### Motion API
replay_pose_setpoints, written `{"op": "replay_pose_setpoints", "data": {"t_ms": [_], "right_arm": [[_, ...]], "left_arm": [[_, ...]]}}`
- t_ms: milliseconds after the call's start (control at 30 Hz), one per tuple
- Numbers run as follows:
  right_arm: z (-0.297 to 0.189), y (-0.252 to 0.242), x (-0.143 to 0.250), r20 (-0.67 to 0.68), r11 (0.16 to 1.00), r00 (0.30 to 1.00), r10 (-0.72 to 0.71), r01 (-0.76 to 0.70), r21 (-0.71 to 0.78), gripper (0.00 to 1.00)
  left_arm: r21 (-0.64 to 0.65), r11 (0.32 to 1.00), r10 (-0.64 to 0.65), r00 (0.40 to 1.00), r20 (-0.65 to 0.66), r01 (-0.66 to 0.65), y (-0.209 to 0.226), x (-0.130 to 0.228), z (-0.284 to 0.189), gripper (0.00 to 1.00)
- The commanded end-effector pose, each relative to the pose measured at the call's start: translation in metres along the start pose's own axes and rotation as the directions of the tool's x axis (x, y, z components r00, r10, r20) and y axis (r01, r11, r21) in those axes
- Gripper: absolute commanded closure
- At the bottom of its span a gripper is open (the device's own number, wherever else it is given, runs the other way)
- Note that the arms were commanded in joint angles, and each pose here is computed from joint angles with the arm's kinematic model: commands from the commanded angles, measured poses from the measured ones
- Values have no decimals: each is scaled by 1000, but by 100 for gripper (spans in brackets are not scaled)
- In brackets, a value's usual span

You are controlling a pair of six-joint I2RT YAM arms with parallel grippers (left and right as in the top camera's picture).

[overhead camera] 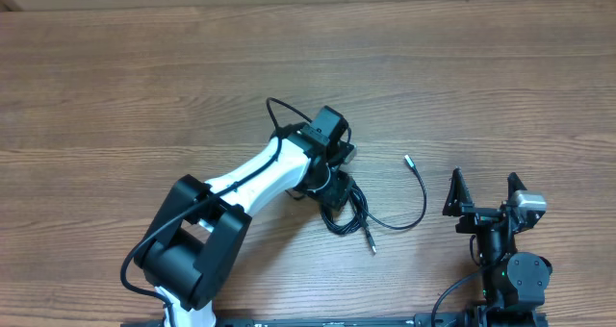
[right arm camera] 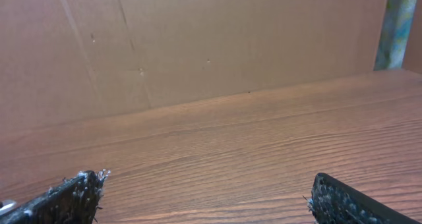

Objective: Untangle cables
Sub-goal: 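Close the left gripper on the coil and lift it slightly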

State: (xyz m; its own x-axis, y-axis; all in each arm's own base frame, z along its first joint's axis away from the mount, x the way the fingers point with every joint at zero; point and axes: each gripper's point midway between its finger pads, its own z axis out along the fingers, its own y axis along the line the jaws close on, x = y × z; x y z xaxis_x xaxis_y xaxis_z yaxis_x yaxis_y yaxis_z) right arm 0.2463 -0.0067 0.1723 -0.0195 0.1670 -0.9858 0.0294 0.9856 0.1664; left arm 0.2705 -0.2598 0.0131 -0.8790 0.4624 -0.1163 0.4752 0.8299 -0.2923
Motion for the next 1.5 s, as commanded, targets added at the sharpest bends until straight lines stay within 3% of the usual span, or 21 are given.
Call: {"op": "replay_pose_setpoints", "data": {"t_ms": [0,133,233,333,433,500,567,600,667,700,767,833,900,967,1200,1367,1467], "right_arm": [[0,-1,2,3,1000,1000,4,-4,4,0],[0,-1,2,3,1000,1000,4,-4,4,0],[0,-1,2,3,1000,1000,4,-4,4,0],[0,-1,2,3,1000,1000,4,-4,4,0],[0,-1,2,3,1000,1000,4,-4,4,0],[0,-1,2,3,1000,1000,4,-4,4,0],[0,-1,2,3,1000,1000,4,-4,4,0],[0,-1,2,3,1000,1000,4,-4,4,0],[0,-1,2,3,1000,1000,4,-4,4,0],[0,-1,2,3,1000,1000,4,-4,4,0],[0,-1,2,3,1000,1000,4,-4,4,0],[0,-1,2,3,1000,1000,4,-4,4,0],[0,-1,2,3,1000,1000,4,-4,4,0],[0,-1,2,3,1000,1000,4,-4,4,0],[0,-1,2,3,1000,1000,4,-4,4,0],[0,-1,2,3,1000,1000,4,-4,4,0],[0,-1,2,3,1000,1000,4,-4,4,0]], "left_arm": [[-45,990,-134,991,0,134,7,8,8,53],[-146,932,-328,944,45,331,29,15,13,80],[-147,859,-487,871,59,490,31,20,15,96],[-151,716,-680,730,72,681,32,28,14,96],[-134,502,-860,510,31,855,21,39,15,95],[-118,404,-914,405,-12,907,10,41,15,90],[-111,335,-942,332,-43,936,2,43,16,77],[-105,315,-949,311,-47,943,1,42,16,61],[-91,341,-940,338,-41,936,1,38,16,38],[-84,388,-922,386,-37,918,3,36,16,19],[-66,557,-831,556,-25,828,6,30,16,5],[-28,741,-672,740,-35,671,5,23,16,0],[66,877,-472,879,-73,476,-4,16,9,0],[126,901,-407,909,-87,415,-7,9,-2,0],[138,959,-247,969,-22,247,10,-24,-61,0],[95,988,-117,993,-31,119,12,-22,-78,0],[18,994,-103,992,-73,105,19,-8,-72,0]]}}
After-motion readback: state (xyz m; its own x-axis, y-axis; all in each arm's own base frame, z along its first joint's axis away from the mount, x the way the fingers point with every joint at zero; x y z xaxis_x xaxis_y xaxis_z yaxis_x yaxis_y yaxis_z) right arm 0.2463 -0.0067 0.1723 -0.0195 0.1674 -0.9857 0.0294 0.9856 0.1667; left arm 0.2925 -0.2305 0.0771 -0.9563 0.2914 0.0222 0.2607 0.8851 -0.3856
